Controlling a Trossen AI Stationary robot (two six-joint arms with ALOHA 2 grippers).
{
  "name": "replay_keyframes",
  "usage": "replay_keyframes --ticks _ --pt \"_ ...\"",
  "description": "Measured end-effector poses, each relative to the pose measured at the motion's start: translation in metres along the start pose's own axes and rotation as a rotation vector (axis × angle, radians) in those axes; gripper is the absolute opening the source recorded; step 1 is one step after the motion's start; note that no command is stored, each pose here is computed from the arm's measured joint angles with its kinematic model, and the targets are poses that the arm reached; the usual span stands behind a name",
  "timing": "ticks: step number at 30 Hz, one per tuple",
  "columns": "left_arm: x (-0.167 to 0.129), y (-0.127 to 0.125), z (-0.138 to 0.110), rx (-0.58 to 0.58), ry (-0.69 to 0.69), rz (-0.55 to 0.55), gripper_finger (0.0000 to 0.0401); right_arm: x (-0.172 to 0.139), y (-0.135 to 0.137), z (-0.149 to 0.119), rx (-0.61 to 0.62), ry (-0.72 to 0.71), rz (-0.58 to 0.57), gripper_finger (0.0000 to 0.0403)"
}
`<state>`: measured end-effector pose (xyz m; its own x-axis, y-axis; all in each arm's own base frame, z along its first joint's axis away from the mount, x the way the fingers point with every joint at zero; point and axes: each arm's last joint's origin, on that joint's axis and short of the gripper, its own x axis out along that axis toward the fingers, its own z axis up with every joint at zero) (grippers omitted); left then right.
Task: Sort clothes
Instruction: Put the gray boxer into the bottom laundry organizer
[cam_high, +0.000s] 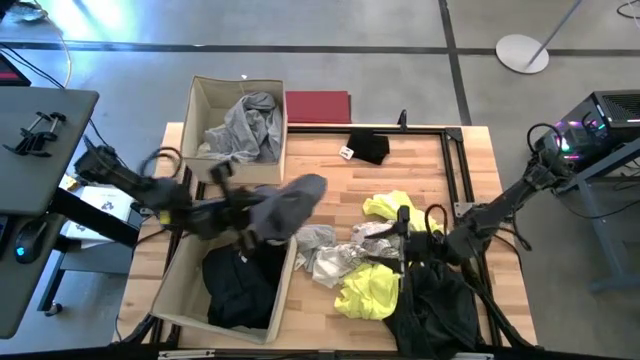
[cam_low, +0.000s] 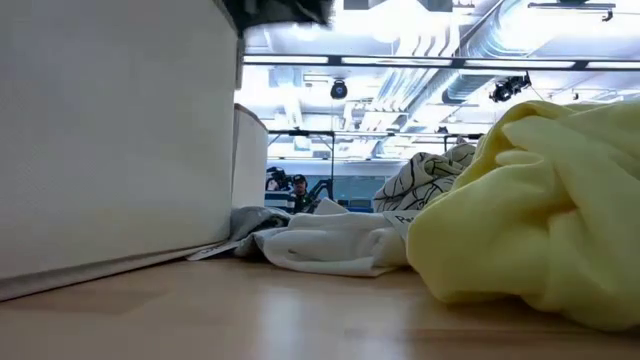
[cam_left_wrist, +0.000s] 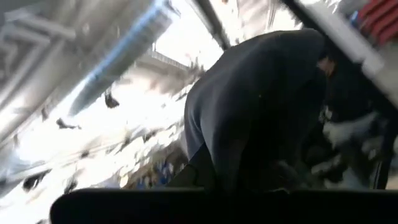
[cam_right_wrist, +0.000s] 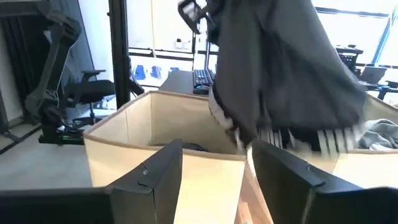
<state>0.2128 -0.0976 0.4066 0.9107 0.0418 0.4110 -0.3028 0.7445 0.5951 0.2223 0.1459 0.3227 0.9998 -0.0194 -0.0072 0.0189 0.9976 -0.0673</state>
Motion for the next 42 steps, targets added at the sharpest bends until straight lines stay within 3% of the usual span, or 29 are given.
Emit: replay_keyframes --ticks 4,7,17,23,26,35,42 --pt "-0.023 0.01 0.027 -0.045 -0.101 -0.027 0.0001 -0.003 0.011 -0.005 -0.013 0.017 -0.039 0.0183" --pt "-0.038 0.012 0.04 -0.09 -0.099 -0.041 0.0 -0.002 0.017 -0.01 -0.018 0.031 -0.053 0.0183" --pt "-0.068 -0.019 0.054 0.015 0.295 -0.034 0.0 0.004 0.026 -0.019 -0.024 0.047 -0.046 0.0183" --pt "-0.086 -0.044 0.065 0.064 0.445 -0.029 0.0 0.004 0.026 -0.019 -0.02 0.044 -0.046 0.0183" --pt "-0.099 -0.057 0.072 0.069 0.432 -0.077 0.0 0.004 0.026 -0.018 -0.02 0.043 -0.046 0.0183" --pt "-0.128 -0.065 0.087 -0.178 0.483 -0.039 0.0 0.004 0.026 -0.018 -0.018 0.041 -0.045 0.0183" --pt "-0.135 -0.074 0.078 -0.312 0.482 -0.013 0.0 0.004 0.026 -0.018 -0.015 0.038 -0.036 0.0183"
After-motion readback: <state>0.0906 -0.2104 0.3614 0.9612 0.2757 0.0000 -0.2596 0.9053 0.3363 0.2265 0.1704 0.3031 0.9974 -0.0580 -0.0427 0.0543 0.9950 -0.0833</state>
